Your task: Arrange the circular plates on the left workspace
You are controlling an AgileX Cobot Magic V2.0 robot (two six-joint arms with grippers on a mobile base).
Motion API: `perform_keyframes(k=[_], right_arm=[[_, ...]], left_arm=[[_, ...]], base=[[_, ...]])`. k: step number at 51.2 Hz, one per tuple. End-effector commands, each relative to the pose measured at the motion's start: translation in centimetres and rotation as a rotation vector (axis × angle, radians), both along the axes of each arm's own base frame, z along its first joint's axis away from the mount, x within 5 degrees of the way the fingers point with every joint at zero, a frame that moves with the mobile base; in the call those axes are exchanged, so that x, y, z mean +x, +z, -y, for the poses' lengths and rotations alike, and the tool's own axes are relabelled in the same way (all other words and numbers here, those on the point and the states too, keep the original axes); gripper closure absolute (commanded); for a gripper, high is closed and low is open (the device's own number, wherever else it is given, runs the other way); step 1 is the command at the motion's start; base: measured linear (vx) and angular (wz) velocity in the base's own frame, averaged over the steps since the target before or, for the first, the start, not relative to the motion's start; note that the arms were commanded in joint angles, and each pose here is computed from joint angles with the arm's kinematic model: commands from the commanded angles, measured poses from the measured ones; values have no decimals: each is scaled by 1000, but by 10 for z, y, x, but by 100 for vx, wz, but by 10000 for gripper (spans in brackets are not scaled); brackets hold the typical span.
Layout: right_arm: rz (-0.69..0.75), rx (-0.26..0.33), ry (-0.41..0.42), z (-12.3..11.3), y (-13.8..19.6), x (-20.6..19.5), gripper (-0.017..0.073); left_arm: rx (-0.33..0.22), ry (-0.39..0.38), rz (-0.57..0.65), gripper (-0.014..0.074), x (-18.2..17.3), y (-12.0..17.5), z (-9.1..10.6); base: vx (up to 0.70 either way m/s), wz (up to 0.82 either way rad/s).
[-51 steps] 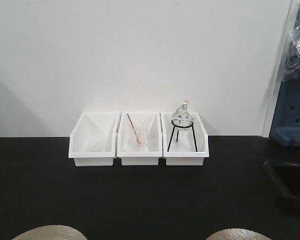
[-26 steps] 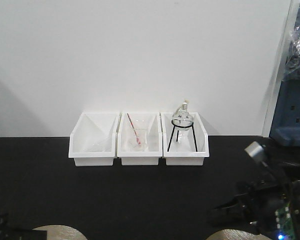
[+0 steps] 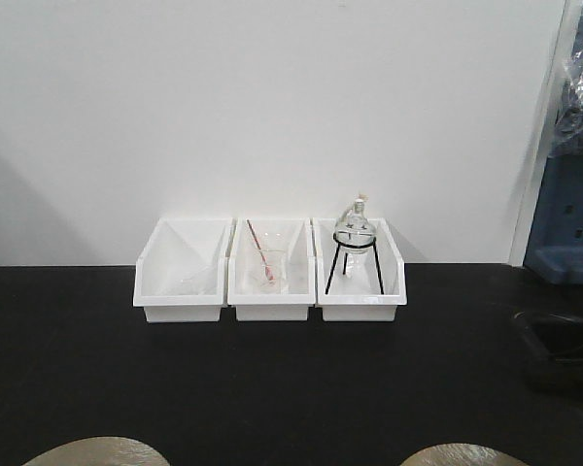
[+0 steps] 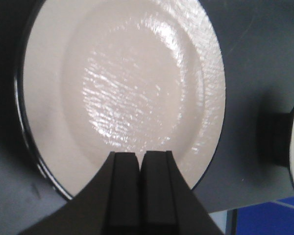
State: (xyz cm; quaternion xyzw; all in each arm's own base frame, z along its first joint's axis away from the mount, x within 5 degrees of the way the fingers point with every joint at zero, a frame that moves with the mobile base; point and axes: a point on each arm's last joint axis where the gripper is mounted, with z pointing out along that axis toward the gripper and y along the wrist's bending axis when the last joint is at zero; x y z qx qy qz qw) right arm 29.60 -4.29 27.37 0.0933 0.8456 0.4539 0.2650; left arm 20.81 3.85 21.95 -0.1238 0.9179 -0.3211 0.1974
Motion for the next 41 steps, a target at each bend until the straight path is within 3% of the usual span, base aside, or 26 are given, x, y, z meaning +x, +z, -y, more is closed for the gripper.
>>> perform_keyframes(k=[1,12,18,29,41], right_arm=[[85,59,20,-4,23,-2,564],[93,58,-6,-2,24,0,564],[95,57,-13,-2,24,0,564],[97,58,-17,-2,24,1,564],[108,75,-39,-1,26,2,564]], left_arm=[[-40,-11,35,594,1,12,3],[-70,-52,18,593,-2,13,6],[-50,-30,25,586,0,12,4],[29,26,57,519,5,11,-3],[165,13,87,329,13,21,-15]], base=[[0,0],[0,0],[0,0],[0,0],[0,0]])
